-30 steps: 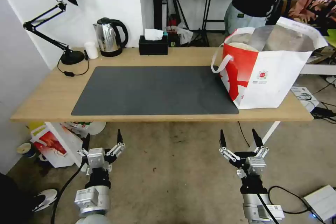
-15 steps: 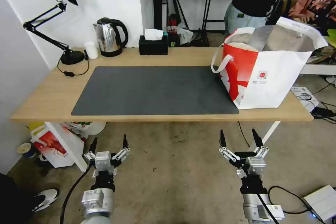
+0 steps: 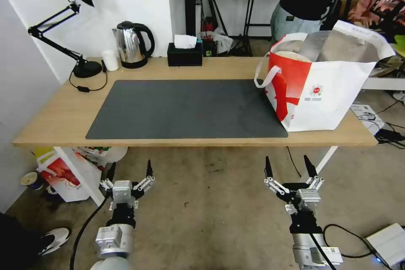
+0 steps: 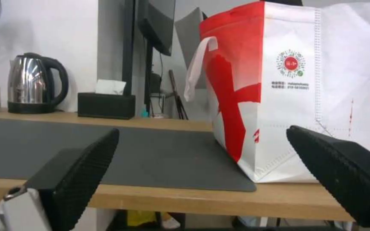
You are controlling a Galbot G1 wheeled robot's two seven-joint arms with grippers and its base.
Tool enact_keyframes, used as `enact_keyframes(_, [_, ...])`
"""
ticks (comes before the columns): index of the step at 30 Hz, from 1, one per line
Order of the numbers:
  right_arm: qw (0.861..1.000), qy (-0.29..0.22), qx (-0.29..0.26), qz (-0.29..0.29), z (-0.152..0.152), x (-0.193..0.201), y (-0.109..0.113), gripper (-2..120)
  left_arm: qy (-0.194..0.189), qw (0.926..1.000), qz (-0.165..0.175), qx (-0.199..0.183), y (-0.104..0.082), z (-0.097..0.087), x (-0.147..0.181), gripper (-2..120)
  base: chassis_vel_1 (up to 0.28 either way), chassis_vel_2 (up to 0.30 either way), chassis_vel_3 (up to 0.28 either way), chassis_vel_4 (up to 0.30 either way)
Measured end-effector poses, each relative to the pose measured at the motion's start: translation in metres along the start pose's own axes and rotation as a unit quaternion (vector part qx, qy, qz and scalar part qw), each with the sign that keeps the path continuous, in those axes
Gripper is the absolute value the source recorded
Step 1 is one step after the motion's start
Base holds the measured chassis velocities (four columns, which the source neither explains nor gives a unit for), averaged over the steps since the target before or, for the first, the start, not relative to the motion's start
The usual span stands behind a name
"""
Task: Pick up the trash from the table and place it into the takeout bag.
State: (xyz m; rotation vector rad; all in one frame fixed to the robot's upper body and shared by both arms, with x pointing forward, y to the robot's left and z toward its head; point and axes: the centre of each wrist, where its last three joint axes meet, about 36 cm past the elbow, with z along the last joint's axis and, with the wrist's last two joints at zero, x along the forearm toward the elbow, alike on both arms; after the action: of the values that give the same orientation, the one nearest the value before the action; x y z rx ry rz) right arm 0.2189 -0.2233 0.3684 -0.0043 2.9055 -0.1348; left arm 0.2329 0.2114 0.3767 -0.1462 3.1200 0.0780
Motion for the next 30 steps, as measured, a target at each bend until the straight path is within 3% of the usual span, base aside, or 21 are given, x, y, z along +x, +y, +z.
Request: enact_keyframes(30, [1.0,0.0,0.0,0.0,0.0,0.0,0.0,100,0.0,1.0,0.0,0.001,0.0,0.0,-0.0001,100,0.0,0.0,0.0,0.0])
